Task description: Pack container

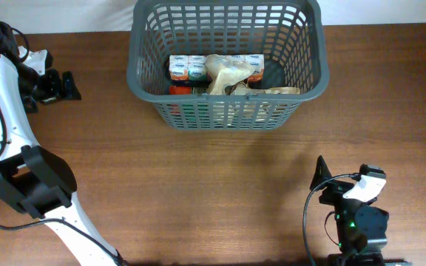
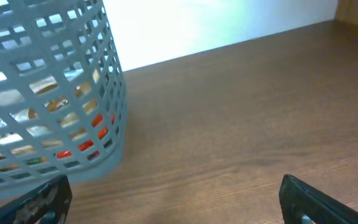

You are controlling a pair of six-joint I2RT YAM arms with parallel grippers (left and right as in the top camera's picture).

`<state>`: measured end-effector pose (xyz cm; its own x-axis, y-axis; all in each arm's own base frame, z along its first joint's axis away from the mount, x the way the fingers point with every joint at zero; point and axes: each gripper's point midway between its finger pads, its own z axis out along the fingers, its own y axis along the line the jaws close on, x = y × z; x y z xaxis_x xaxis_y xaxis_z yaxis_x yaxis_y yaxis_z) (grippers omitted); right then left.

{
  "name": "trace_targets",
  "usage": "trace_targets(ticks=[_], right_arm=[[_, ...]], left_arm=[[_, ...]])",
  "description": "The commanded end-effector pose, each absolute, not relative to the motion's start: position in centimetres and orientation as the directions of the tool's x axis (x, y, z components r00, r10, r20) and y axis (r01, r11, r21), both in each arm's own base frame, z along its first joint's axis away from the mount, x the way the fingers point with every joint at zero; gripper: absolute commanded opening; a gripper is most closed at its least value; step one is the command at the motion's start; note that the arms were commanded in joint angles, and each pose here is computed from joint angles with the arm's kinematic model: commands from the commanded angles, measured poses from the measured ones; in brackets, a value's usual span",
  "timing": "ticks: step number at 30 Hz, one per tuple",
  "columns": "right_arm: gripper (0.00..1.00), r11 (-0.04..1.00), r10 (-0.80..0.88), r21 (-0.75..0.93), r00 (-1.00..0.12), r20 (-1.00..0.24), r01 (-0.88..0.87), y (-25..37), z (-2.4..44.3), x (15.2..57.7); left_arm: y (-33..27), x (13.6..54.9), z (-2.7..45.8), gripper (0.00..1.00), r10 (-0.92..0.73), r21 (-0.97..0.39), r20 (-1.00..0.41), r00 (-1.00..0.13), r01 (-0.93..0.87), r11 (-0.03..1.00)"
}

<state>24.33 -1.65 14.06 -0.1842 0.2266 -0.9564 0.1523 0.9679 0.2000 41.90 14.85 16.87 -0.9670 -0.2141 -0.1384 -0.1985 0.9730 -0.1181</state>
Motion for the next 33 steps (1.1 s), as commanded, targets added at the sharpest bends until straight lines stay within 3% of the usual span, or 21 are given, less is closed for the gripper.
trace_targets(ticks=[1, 6, 12, 33], right_arm=[[0.99, 0.968, 0.23, 0.207, -0.174, -0.958, 0.142, -1.4, 13.7, 24.4], [0.99, 0.967, 0.23, 0.207, -0.159, -0.96, 0.15, -1.6, 14.0, 24.4], [0.99, 0.966, 0.238, 0.231, -0.057, -0.969, 0.117, -1.4, 16.5, 24.2], [0.99, 0.966, 0.237, 0.224, -0.094, -0.967, 0.125, -1.4, 15.6, 24.1]], left_arm=[[15.0, 41.8, 16.5, 0.99, -0.228, -0.121, -0.128, -0.965, -0.213, 0.97], [15.0, 41.8, 16.5, 0.99, -0.228, -0.121, -0.127, -0.965, -0.213, 0.97], [15.0, 41.8, 16.5, 0.99, -0.228, -0.121, -0.127, -0.965, -0.213, 0.97], [15.0, 41.8, 16.5, 0.99, -0.228, -0.121, -0.127, -0.965, -0.213, 0.97]])
